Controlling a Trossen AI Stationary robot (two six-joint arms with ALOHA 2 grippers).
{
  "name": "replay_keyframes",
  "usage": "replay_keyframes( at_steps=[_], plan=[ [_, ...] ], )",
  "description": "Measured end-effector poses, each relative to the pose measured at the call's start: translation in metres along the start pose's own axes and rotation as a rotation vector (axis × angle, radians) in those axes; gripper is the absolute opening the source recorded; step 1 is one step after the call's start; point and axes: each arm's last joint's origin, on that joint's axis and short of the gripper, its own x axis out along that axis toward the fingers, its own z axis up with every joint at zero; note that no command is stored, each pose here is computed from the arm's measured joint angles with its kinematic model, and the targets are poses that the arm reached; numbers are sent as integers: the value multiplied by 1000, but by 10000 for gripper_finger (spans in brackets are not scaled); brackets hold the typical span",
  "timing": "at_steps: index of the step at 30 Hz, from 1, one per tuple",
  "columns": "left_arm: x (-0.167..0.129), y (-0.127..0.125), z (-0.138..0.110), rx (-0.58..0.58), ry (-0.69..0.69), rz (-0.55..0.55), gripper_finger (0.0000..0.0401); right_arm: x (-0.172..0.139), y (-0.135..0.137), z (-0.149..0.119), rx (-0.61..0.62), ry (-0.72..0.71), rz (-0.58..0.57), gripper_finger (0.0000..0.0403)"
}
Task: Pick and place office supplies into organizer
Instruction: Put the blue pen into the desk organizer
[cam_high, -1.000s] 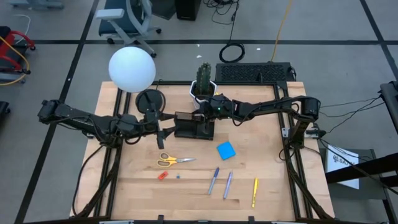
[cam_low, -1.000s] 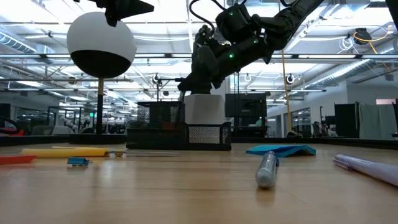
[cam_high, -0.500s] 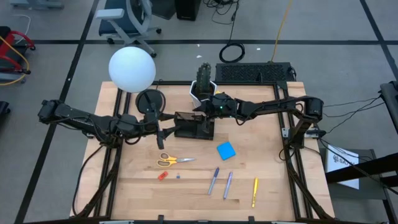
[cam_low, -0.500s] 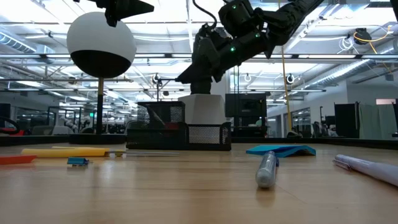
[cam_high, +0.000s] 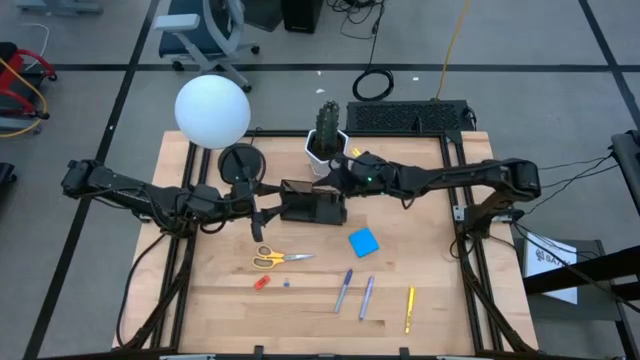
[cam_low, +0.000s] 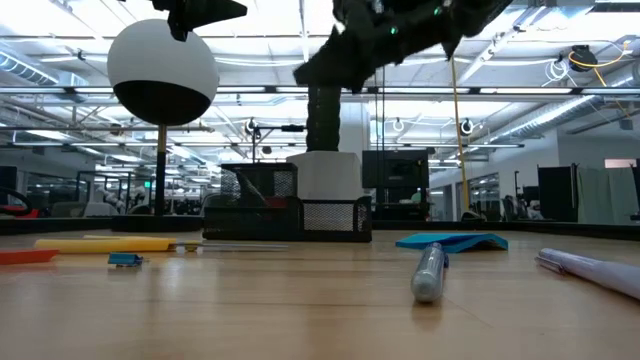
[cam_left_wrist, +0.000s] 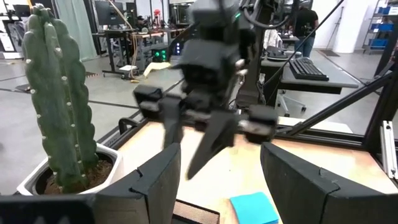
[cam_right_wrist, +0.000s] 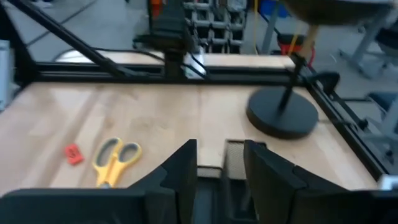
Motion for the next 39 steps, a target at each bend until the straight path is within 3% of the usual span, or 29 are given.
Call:
replay_keyframes(
  at_steps=[8, 19, 29, 39],
  plan=[
    [-1, -3, 0, 13, 0, -17, 225, -14, 32, 13, -136, -27, 85, 120],
    [-2, -4, 0, 27, -1, -15, 225, -16, 69, 11, -222, -19, 191, 109],
    [-2, -4, 0, 12, 1, -14, 225, -22, 104, 9, -370, -29, 289, 111],
    [-2, -4, 0, 12, 1, -13, 225, -28, 113, 5, -424, 182, 283, 111]
  ],
)
